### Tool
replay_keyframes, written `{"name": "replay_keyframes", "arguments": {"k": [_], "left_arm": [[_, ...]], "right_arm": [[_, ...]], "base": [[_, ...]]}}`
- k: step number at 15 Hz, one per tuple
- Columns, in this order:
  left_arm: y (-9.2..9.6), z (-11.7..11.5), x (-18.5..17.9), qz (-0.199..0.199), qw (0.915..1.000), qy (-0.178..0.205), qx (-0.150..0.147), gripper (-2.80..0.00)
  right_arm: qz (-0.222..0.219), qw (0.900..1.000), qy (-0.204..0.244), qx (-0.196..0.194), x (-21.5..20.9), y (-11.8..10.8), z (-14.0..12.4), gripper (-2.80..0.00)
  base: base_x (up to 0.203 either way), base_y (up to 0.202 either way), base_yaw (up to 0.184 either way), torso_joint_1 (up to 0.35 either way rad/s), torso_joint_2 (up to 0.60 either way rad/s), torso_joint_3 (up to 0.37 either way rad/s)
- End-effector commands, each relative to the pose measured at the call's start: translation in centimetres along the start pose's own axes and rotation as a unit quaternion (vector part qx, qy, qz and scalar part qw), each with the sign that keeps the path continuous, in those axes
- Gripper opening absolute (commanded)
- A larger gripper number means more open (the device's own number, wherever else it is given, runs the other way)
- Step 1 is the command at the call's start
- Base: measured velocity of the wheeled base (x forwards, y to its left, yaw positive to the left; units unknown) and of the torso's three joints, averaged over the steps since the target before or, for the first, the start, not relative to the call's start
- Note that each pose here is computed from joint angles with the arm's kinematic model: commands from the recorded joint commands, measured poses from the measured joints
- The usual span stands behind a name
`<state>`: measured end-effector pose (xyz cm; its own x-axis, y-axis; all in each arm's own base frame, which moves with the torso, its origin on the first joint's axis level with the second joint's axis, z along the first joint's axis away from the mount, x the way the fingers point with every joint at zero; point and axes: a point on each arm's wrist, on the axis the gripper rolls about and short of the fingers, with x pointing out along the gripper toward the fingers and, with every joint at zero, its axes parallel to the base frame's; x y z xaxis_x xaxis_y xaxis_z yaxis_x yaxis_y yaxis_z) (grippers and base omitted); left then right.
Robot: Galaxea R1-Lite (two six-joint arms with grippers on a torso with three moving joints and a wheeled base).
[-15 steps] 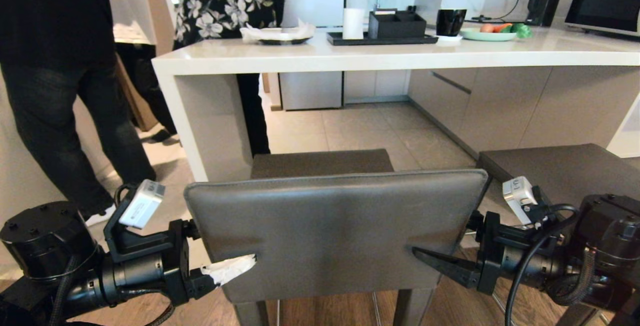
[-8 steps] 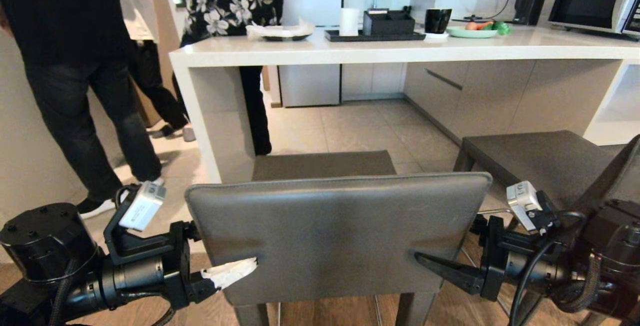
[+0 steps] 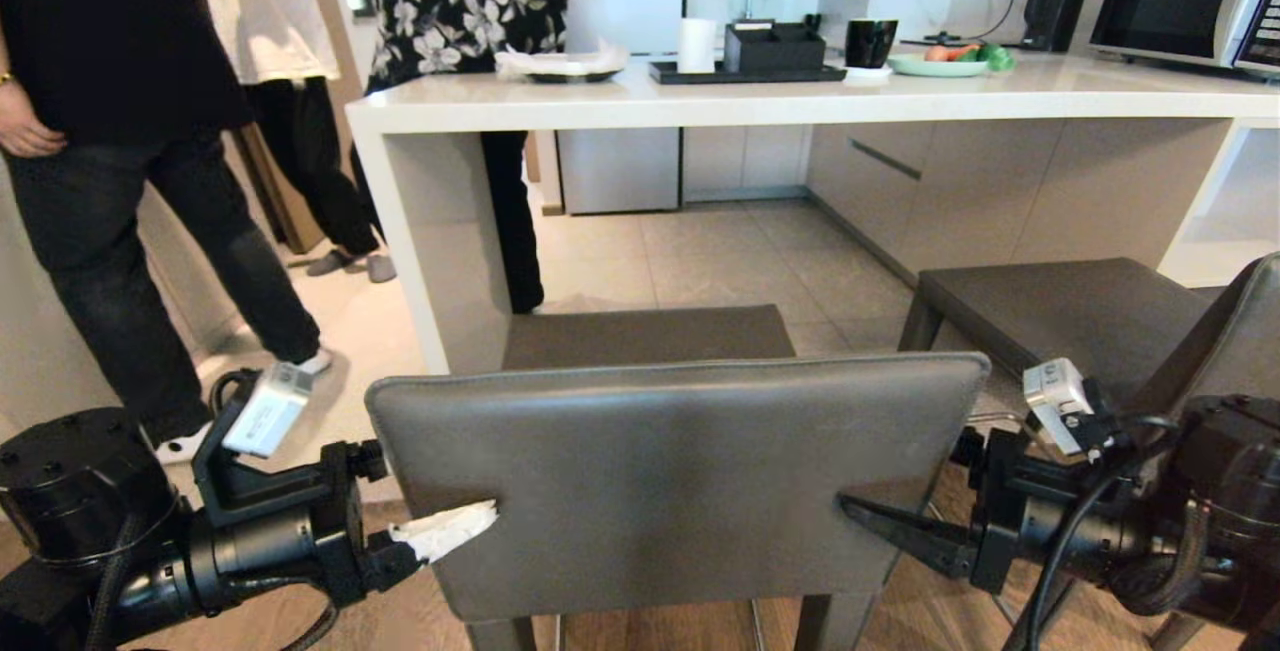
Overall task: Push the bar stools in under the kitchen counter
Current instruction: Pull the gray chair out from under the dining table
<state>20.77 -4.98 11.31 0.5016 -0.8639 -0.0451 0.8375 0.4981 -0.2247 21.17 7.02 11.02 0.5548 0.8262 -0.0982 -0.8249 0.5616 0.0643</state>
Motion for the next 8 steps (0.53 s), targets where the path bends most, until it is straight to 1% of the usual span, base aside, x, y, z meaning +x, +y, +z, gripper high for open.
{"name": "replay_keyframes", "arguments": {"k": [1, 2, 3, 5, 8], "left_arm": [[0.7, -0.5, -2.1, 0.039, 0.9991, 0.0, -0.016, 0.0], [0.5, -1.0, -3.5, 0.056, 0.998, 0.003, -0.03, 0.0], [-0.1, -1.2, -4.7, 0.067, 0.9971, 0.001, -0.036, 0.0], [-0.8, 0.0, -6.0, 0.086, 0.996, -0.024, -0.006, 0.0], [-1.6, 1.0, -7.0, 0.107, 0.993, -0.044, 0.02, 0.0]], "right_arm": [[-0.021, 1.0, -0.001, 0.005, -2.0, -0.6, -0.2, 0.0], [-0.014, 1.0, 0.004, 0.014, -3.1, -0.3, -0.6, 0.0], [-0.016, 1.0, 0.008, 0.021, -4.0, 0.1, -0.9, 0.0], [-0.039, 0.999, 0.005, 0.025, -5.6, 0.3, -1.1, 0.0], [-0.068, 0.997, -0.017, 0.008, -7.3, 0.1, -0.3, 0.0]], "base": [[0.0, 0.0, 0.0, 0.0, 0.0, 0.0], [0.0, 0.0, 0.0, 0.0, 0.0, 0.0], [0.0, 0.0, 0.0, 0.0, 0.0, 0.0], [0.0, 0.0, 0.0, 0.0, 0.0, 0.0], [0.0, 0.0, 0.0, 0.0, 0.0, 0.0]]}}
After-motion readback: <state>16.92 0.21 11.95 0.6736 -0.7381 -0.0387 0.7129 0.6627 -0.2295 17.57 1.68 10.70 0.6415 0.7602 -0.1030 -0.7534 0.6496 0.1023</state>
